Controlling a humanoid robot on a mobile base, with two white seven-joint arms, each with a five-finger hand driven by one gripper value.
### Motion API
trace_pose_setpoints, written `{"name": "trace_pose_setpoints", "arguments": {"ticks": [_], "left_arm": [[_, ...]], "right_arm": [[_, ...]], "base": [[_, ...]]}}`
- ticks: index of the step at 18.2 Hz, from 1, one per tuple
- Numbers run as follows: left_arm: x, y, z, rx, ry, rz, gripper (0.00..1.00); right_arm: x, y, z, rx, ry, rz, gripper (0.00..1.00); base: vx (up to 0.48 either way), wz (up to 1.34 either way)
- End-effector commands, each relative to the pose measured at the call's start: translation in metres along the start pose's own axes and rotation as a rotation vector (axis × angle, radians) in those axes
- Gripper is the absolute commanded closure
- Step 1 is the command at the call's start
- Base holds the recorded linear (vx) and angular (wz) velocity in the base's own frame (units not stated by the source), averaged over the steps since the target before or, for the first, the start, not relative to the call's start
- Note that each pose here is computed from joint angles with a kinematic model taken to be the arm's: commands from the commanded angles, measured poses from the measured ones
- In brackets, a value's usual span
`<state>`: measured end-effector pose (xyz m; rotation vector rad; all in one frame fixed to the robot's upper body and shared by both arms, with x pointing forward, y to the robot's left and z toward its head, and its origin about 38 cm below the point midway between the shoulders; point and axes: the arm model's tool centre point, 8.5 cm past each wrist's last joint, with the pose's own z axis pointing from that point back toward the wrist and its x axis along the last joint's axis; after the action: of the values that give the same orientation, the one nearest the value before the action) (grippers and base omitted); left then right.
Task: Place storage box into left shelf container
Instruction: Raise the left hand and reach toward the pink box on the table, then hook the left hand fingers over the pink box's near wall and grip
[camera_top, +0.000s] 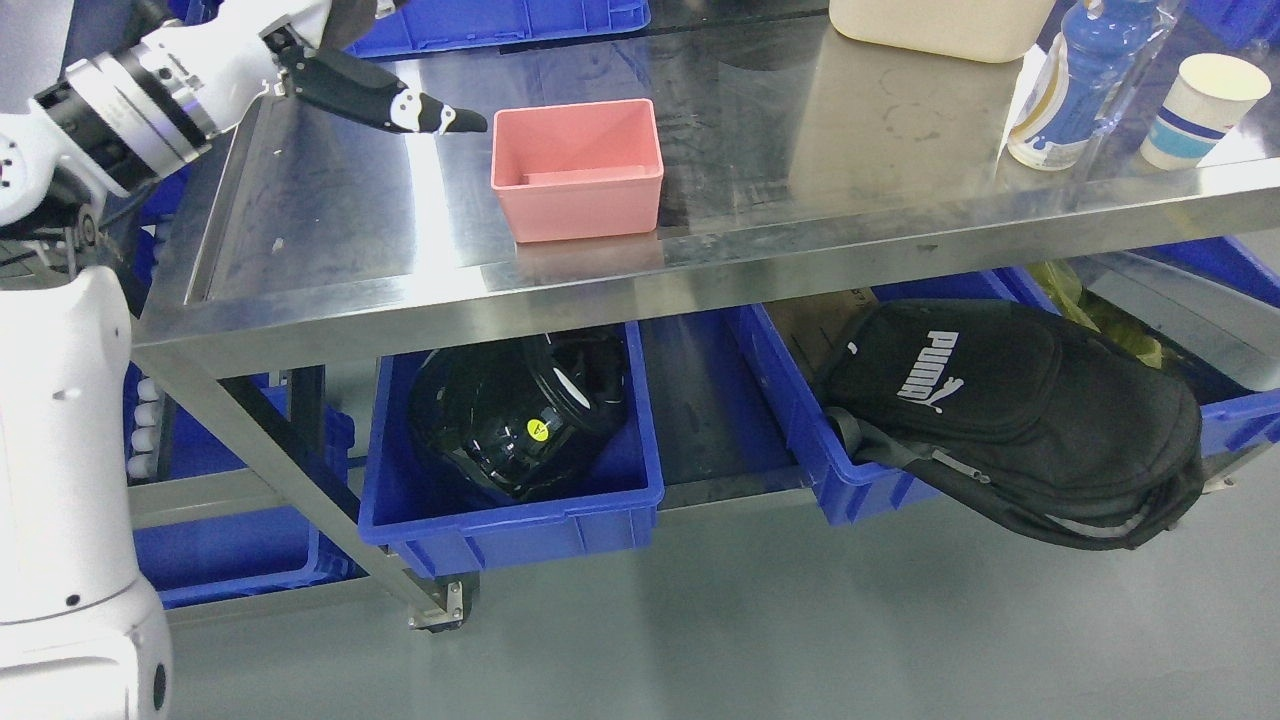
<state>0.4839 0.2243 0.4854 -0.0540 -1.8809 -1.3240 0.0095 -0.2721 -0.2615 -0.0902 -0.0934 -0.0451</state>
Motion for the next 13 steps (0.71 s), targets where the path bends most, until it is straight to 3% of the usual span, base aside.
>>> {"name": "trace_pose_setpoints", "arguments": {"ticks": [1, 7, 13], "left_arm": [[-0.031, -0.035, -0.043, -0.324, 0.296, -0.080, 0.08], [-0.067, -0.067, -0.065, -0.444, 0.453, -0.085, 0.08], [-0.060, -0.032, -0.073, -0.390, 0.507, -0.105, 0.08]], "right_arm": [[0.002, -0.011, 0.000, -0.017, -0.011, -0.001, 0.00], [0.002, -0.011, 0.000, -0.017, -0.011, -0.001, 0.00], [0.002, -0.011, 0.000, -0.017, -0.011, -0.001, 0.00]], "base": [[0.000, 0.00], [0.000, 0.00], [0.000, 0.00]]}}
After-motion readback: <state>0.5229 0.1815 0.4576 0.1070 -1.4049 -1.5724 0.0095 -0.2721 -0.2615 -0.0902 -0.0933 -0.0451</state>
